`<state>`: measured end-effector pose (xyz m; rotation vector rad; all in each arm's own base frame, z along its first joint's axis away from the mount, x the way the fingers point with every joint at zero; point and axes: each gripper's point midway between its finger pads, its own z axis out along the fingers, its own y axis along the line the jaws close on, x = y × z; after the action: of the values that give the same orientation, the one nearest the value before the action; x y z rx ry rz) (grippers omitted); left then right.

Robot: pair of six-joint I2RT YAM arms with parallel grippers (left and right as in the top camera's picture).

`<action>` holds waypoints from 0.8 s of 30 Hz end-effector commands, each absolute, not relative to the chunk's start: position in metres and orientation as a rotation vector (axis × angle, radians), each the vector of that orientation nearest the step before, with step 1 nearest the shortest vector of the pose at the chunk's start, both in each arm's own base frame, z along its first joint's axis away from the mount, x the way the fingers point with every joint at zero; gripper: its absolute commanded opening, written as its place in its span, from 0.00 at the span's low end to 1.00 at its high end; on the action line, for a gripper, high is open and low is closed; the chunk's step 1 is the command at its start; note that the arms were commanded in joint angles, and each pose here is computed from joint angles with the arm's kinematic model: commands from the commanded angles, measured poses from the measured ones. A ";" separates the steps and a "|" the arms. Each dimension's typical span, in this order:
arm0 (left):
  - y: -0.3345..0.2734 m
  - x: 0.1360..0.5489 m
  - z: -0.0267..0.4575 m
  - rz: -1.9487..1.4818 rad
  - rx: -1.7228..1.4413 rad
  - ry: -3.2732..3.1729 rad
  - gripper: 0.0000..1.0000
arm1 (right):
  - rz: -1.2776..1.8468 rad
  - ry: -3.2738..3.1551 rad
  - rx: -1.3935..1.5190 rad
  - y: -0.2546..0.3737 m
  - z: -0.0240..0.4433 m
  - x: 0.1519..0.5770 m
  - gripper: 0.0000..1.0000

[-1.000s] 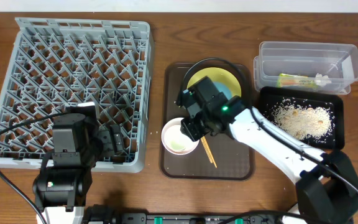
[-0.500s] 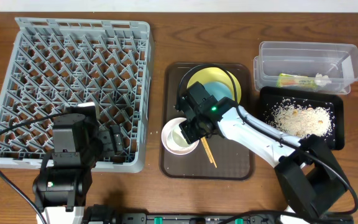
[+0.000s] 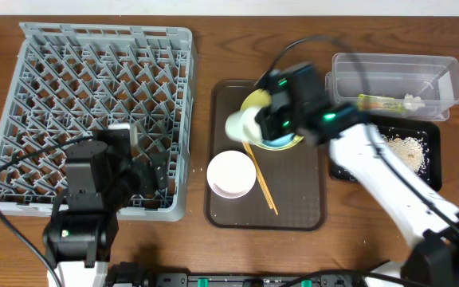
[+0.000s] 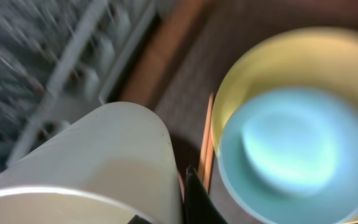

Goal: Sort waste into correct bins and load items into the dishwasher
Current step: 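Bring the pink bowl toward the left gripper above the rack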

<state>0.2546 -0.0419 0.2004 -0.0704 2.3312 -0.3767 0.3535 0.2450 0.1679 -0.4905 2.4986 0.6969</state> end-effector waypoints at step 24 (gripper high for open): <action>-0.179 0.273 0.278 -1.668 0.595 1.855 0.94 | 1.599 2.070 -0.843 0.304 0.258 0.305 0.01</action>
<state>0.2931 -0.1674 0.2638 0.5055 1.8936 -1.5230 0.3149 0.3007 0.2497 -0.8106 2.1002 1.5032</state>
